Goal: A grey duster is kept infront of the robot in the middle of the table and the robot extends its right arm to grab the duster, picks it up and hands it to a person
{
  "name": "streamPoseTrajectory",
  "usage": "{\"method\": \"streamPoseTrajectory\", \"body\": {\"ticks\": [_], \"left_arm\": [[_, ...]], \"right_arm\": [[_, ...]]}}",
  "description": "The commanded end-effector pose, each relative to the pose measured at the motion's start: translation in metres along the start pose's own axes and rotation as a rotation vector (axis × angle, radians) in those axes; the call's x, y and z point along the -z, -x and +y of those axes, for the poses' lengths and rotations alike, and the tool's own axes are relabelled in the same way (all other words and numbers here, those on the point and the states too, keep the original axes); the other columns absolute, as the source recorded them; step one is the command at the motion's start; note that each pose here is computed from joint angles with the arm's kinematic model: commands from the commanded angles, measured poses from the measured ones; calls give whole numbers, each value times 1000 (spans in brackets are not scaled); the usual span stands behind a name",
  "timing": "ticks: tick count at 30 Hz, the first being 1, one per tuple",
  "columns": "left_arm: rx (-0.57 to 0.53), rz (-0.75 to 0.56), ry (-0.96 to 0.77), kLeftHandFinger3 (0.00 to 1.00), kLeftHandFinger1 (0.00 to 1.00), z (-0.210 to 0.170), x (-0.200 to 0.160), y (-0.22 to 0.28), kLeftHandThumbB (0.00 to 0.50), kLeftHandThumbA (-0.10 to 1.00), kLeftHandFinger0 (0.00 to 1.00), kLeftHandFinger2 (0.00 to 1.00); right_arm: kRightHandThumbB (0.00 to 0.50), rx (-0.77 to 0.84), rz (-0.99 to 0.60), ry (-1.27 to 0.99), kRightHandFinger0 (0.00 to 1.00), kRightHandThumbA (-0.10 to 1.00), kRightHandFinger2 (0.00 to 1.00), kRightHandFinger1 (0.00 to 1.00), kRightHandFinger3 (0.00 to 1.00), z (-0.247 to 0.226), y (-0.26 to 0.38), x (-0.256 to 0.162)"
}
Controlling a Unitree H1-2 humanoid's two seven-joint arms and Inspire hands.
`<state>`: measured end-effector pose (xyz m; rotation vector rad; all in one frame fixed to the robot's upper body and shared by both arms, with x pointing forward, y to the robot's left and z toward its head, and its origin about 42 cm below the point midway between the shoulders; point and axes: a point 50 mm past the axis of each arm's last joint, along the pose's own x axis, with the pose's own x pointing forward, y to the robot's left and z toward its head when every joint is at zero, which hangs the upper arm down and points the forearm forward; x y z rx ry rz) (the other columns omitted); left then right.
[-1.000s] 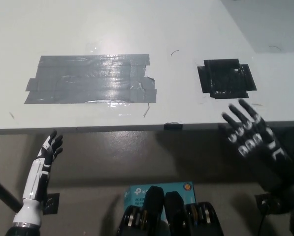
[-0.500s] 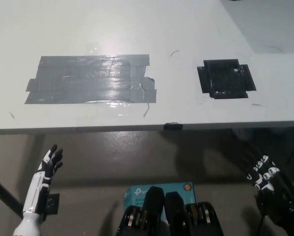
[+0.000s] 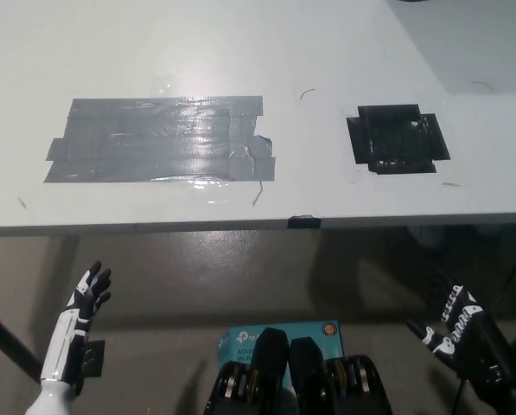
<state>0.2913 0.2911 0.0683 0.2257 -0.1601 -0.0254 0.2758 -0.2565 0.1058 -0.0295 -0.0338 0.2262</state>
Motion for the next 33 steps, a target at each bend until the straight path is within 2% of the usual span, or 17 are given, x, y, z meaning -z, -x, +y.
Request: {"method": "streamPoseTrajectory", "body": {"ticks": [1, 7, 8, 16, 33], "left_arm": [[23, -73, 11, 1000, 1000, 2, -9, 0, 331, 1000, 1000, 1000], [33, -69, 15, 1000, 1000, -2, -7, 3, 336, 1000, 1000, 1000], [32, -61, 19, 1000, 1000, -2, -6, 3, 354, 1000, 1000, 1000], [61, -46, 10, 1000, 1000, -5, -2, 12, 389, 1000, 1000, 1000], [83, -16, -14, 1000, 1000, -10, 0, 28, 418, 1000, 1000, 1000]], "right_arm": [[468, -10, -149, 205, 1000, 1000, 1000, 1000, 1000, -4, -2, -15], [463, -8, -151, 207, 1000, 1000, 1000, 1000, 1000, -6, 2, -14], [459, -11, -152, 211, 1000, 1000, 1000, 1000, 1000, -7, 1, -14], [453, -10, -147, 217, 1000, 1000, 1000, 1000, 1000, -4, 7, -9], [444, -29, -114, 227, 1000, 951, 1000, 1000, 1000, 0, 18, -3]]}}
